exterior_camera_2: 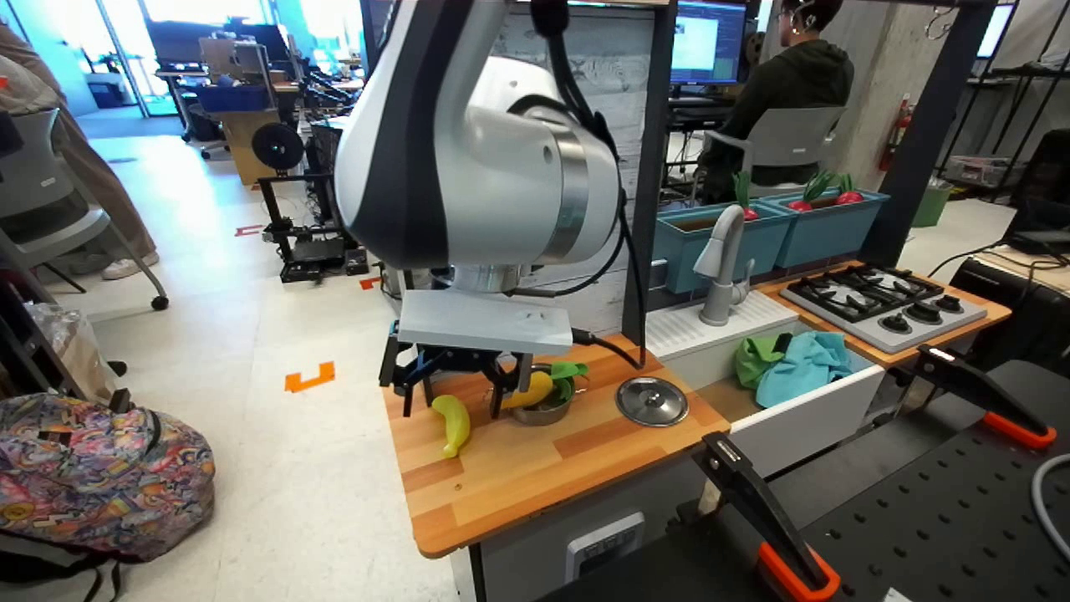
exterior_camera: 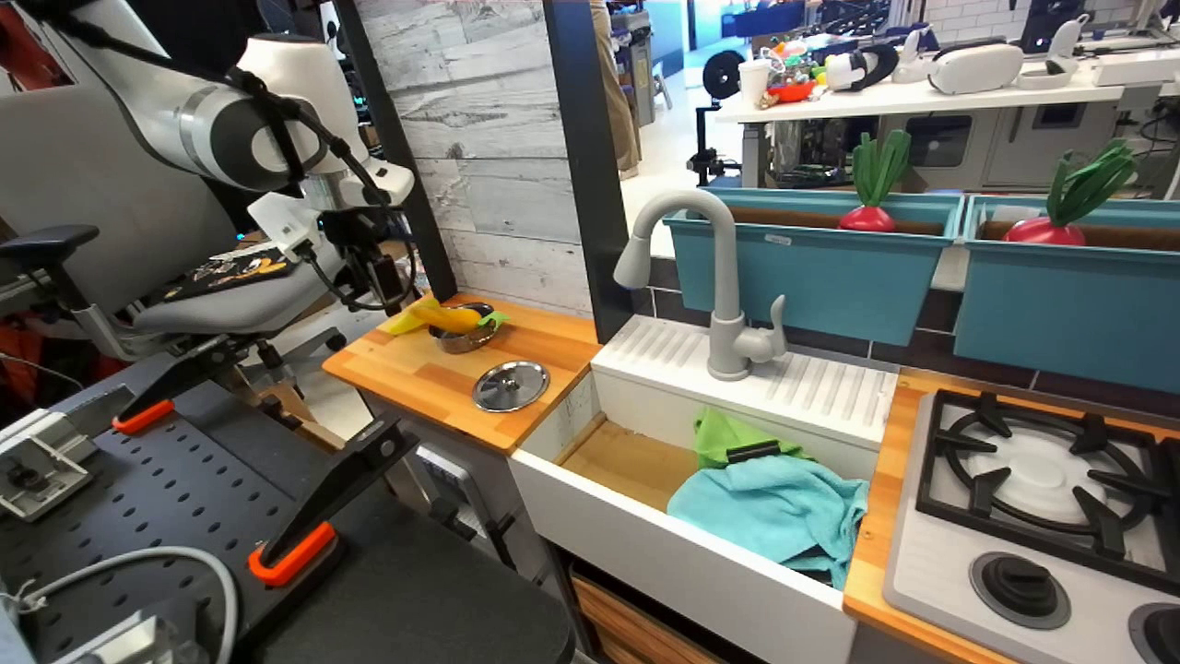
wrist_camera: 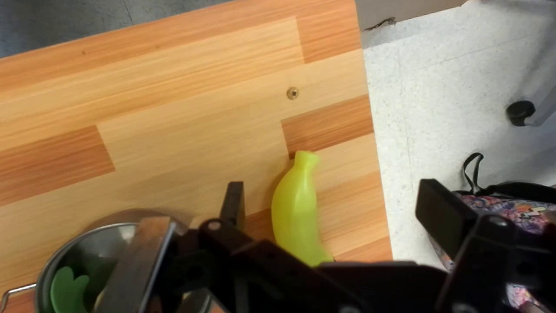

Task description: Move the banana to the right

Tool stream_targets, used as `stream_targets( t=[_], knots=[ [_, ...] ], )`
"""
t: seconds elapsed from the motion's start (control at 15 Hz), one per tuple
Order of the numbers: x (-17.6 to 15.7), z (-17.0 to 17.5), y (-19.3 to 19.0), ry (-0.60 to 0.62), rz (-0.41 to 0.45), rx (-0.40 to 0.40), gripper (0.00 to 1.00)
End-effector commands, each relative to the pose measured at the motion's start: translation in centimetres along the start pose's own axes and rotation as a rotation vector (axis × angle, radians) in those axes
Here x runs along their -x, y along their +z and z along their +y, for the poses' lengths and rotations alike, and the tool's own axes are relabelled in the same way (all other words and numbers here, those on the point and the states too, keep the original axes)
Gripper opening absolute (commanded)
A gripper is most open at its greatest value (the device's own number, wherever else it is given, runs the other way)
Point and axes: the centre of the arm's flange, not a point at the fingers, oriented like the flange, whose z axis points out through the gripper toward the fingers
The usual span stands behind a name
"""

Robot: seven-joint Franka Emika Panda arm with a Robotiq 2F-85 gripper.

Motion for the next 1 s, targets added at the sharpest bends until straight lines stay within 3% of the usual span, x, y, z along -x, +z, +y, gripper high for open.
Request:
stream_targets(
  t=[0.0,0.27,0.33,0.4,0.93],
  knots=[
    [-2.1,-1.3,2.4,0.039,0.028,0.034,1.0],
    [-3.0,-1.1,3.8,0.072,0.036,0.062,1.0],
    [-3.2,-1.1,4.1,0.072,0.034,0.072,0.75],
    [-3.2,-1.1,4.4,0.069,0.034,0.081,0.74],
    [-2.6,-1.8,5.0,0.051,-0.024,0.109,0.0]
  ],
)
